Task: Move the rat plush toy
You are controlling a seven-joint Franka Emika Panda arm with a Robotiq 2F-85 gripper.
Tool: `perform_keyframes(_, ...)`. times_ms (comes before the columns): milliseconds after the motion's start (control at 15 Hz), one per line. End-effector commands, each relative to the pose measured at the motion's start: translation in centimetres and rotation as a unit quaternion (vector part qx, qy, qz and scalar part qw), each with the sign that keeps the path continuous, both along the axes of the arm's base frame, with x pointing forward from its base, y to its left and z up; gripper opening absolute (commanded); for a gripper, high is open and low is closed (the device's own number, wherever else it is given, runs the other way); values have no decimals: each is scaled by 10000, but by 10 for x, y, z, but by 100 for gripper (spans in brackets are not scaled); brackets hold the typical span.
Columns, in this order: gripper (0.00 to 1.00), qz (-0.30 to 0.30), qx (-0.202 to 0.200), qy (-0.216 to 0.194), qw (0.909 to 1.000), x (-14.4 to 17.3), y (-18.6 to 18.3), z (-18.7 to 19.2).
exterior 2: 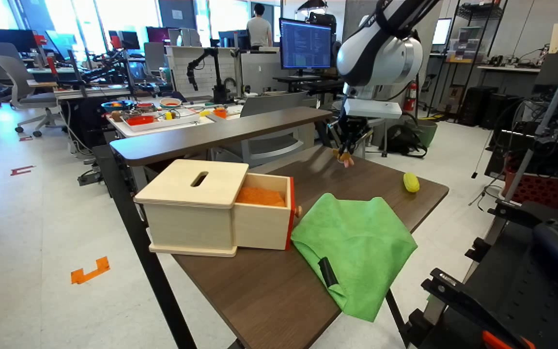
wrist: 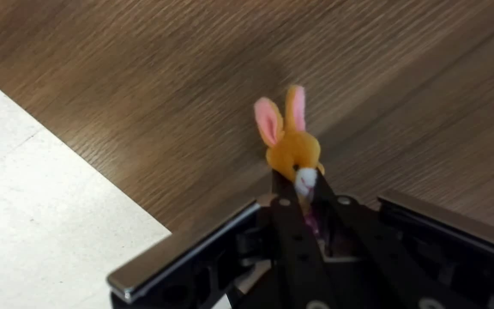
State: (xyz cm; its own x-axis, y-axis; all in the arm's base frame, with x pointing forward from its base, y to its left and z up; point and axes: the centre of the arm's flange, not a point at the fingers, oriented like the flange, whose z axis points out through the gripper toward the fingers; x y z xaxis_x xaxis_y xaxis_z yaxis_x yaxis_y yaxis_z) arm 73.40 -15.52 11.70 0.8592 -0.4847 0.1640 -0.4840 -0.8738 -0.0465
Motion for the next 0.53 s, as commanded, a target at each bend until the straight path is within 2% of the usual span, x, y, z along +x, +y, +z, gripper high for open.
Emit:
perform_keyframes(0, 3, -94, 77, 79, 9999, 39, -5, -14)
perform_keyframes(67, 3, -107, 111, 110, 9998, 42, -3, -15)
perform_keyframes(133, 37, -118, 109, 200, 9997, 43, -1, -15)
perform_keyframes(267, 45, -106, 111, 298, 9994, 44, 1, -14)
perform_keyframes(467, 69, -73, 86, 367, 9993, 38, 5, 0)
